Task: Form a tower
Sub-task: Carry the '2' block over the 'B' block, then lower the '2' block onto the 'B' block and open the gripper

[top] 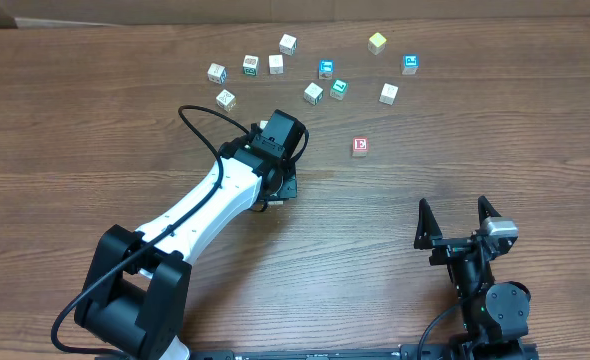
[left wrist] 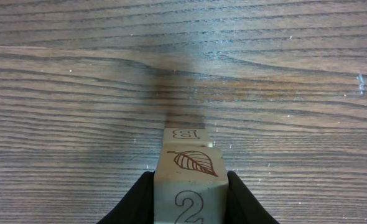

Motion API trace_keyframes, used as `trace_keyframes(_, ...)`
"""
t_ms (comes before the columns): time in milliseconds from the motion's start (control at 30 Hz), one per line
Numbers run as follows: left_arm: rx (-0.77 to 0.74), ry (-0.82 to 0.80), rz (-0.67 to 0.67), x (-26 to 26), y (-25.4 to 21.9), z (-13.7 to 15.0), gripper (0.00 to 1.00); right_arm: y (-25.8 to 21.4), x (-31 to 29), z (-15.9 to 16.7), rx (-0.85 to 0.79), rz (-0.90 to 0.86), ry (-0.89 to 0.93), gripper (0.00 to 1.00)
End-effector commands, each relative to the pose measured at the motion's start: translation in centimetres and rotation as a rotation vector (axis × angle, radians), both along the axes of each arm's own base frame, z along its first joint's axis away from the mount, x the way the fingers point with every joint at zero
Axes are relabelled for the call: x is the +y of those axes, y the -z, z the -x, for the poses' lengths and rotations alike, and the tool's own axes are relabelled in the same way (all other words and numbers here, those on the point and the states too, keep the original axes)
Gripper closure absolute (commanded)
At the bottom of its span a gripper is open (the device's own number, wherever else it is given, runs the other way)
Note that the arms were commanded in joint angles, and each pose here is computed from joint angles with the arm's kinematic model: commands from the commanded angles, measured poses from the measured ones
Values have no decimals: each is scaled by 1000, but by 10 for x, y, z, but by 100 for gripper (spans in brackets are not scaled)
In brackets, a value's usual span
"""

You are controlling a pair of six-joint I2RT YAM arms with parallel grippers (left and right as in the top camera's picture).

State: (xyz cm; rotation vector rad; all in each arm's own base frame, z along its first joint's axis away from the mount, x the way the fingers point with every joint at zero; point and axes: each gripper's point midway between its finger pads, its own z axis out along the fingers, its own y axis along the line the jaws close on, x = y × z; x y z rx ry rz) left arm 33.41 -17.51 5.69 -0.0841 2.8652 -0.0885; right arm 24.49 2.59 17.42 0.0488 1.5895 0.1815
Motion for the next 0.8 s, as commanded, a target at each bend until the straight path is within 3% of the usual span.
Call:
trace_keyframes(0, 3, 9, -23, 2, 5, 2, 76, 3, -1, 0, 0, 1, 7, 0)
trace_keyframes(767, -16, 33, -42, -2, 4, 2, 80, 3, -1, 0, 0, 1, 7, 0)
